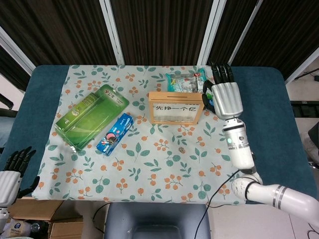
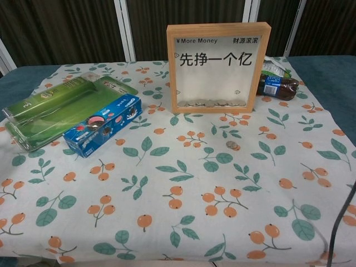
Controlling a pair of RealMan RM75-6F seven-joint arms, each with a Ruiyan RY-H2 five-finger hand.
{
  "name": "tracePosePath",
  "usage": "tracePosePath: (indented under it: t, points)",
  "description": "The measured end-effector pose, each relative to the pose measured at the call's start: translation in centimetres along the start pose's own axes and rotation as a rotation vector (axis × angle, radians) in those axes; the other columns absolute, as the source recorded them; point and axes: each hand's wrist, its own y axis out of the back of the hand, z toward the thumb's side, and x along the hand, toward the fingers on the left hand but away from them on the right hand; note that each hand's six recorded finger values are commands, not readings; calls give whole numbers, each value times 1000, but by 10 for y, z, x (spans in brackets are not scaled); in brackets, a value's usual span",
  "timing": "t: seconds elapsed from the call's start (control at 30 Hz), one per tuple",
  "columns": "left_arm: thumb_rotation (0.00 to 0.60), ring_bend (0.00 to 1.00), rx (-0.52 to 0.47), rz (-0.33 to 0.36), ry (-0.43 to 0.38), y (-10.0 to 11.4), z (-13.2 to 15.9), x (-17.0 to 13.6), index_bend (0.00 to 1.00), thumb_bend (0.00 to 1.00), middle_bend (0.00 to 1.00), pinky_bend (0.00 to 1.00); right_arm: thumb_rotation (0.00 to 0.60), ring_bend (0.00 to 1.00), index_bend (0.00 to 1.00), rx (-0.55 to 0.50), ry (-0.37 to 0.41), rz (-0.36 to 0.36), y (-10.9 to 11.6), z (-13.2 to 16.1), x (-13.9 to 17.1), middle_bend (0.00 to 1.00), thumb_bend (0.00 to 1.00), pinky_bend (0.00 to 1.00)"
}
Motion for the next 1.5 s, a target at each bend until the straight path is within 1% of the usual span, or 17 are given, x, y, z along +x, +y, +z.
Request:
tracePosePath:
  t: [0.17,0.27,0.4,0.47,0.57,0.7,0.87,1.07,1.3,1.5]
  points:
    - [600,0,-29,-3,12,4,-6,-1,0,403,0,50,600,0,769,39,-35,55,-16,8,-30,109,645,0]
    - [600,0,-26,-1,15,6,-8,0,0,402,0,50,600,0,769,40,-37,91,-26,17,-37,109,645,0]
    - [600,0,-22,-4,13,5,-7,0,0,404,0,50,600,0,769,31,-35,141,-38,26,-40,109,645,0]
    - [600,0,-18,-6,13,4,-7,0,0,404,0,50,600,0,768,37,-20,162,-42,35,-41,109,645,0]
    - [600,0,-18,-9,17,3,-8,0,0,404,0,50,600,0,768,41,1,181,-46,45,-41,109,645,0]
    - [600,0,-17,-10,17,2,-8,0,0,404,0,50,600,0,769,45,11,204,-52,51,-38,109,645,0]
    - [600,0,-12,-10,18,2,-10,-1,0,404,0,50,600,0,769,58,14,212,-59,54,-38,109,645,0]
    - [600,0,-12,-12,23,2,-12,0,0,404,0,50,600,0,766,59,5,207,-61,53,-42,109,645,0]
    - [600,0,-8,-21,21,-1,-10,1,0,403,0,50,600,0,767,59,9,221,-65,55,-44,109,645,0]
    - [600,0,-7,-17,23,1,-10,2,0,404,0,50,600,0,753,53,17,231,-70,59,-43,109,645,0]
